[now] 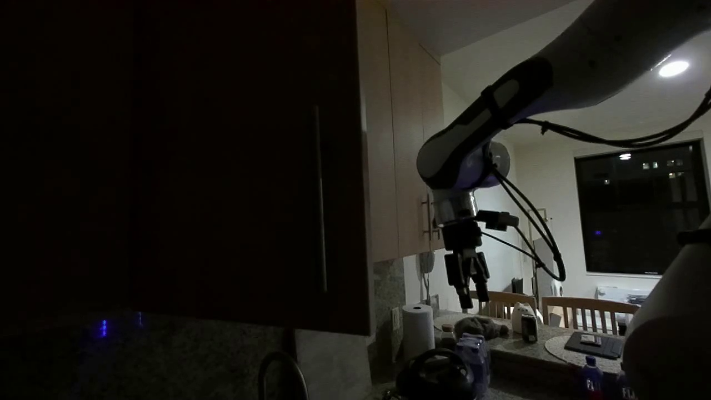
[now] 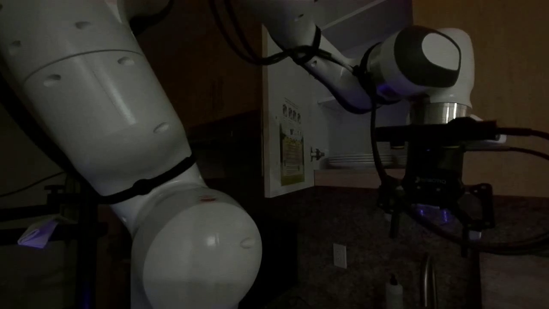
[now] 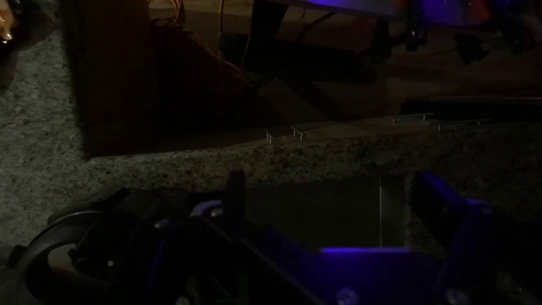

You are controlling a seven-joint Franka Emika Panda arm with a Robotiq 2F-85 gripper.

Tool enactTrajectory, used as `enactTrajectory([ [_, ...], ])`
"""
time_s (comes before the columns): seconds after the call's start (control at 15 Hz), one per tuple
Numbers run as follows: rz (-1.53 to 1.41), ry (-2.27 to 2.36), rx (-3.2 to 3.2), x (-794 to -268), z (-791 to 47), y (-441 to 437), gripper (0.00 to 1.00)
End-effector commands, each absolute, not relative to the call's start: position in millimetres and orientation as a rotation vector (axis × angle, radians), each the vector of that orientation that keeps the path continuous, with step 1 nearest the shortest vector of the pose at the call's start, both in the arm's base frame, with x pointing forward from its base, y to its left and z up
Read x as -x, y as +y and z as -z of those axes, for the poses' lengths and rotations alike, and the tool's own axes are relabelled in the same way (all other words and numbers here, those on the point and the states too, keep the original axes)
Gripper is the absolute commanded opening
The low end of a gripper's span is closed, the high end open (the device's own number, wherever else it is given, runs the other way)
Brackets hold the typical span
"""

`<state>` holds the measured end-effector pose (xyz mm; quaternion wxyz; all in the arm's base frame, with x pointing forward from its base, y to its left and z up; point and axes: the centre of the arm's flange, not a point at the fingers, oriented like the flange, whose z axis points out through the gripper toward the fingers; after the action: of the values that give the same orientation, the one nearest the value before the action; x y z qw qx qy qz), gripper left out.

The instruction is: Close the drawer

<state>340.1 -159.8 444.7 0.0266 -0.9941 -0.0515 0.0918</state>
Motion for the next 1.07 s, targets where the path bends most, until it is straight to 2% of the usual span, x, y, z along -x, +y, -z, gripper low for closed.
enactTrajectory([
  [0.0,-0.311,-0.331,3.107,-321,-479,-153,1.00],
  [0.27,-0.255,-0.499,3.144,-308,-512,-140,1.00],
  [1.0,0.282,-0.663,3.211,-269,-605,-78,1.00],
])
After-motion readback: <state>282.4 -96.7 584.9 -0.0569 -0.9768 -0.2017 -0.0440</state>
